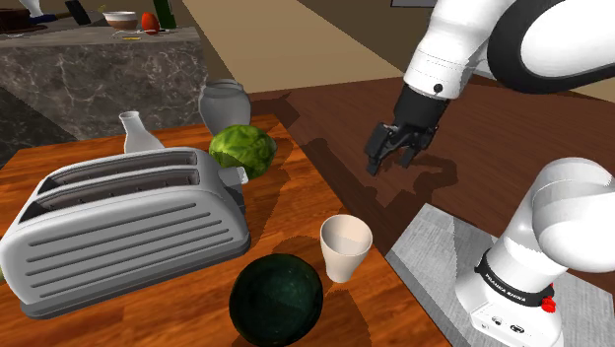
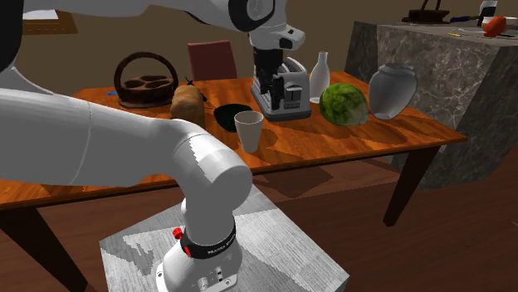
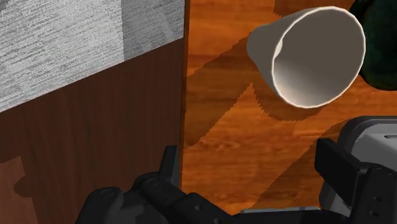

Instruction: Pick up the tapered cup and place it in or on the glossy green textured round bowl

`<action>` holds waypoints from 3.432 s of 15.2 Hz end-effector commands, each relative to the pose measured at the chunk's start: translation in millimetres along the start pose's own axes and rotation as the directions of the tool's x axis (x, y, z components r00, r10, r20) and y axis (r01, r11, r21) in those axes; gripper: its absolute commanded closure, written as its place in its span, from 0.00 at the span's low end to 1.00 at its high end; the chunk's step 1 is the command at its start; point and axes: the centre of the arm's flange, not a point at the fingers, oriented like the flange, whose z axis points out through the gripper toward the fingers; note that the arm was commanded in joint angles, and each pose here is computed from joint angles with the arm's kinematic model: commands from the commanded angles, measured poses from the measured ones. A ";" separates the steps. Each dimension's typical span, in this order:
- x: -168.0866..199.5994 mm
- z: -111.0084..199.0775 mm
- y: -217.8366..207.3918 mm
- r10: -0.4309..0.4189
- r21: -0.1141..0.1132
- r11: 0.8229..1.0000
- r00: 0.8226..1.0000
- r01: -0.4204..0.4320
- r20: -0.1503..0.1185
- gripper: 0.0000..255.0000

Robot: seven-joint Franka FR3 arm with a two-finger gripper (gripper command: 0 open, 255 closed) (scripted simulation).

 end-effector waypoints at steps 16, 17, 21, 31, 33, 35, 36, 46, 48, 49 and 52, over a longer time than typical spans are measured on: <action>-45.2 113.5 -51.1 0.059 -0.027 0.998 0.998 -0.059 0.010 0.00; -45.2 113.5 -51.2 0.059 -0.027 0.998 0.998 -0.059 0.010 0.00; -45.2 113.5 -51.2 0.059 -0.027 0.998 0.998 -0.059 0.010 0.00; -45.2 113.4 -51.1 0.059 -0.027 0.998 0.998 -0.059 0.010 1.00; -44.6 108.2 -51.9 0.059 -0.027 0.998 0.998 -0.059 0.010 1.00; -43.5 97.9 -53.4 0.059 -0.027 0.998 0.998 -0.059 0.010 1.00; -43.0 92.7 -54.1 0.059 -0.027 0.998 0.998 -0.059 0.010 1.00; -37.4 40.7 -61.6 0.059 -0.027 0.998 0.998 -0.059 0.010 1.00; -36.3 30.3 -63.1 0.059 -0.027 0.998 0.998 -0.059 0.010 1.00; -35.8 25.1 -63.8 0.059 -0.027 0.998 0.998 -0.059 0.010 1.00; -34.1 9.5 -66.0 0.059 -0.027 0.998 0.998 -0.059 0.010 1.00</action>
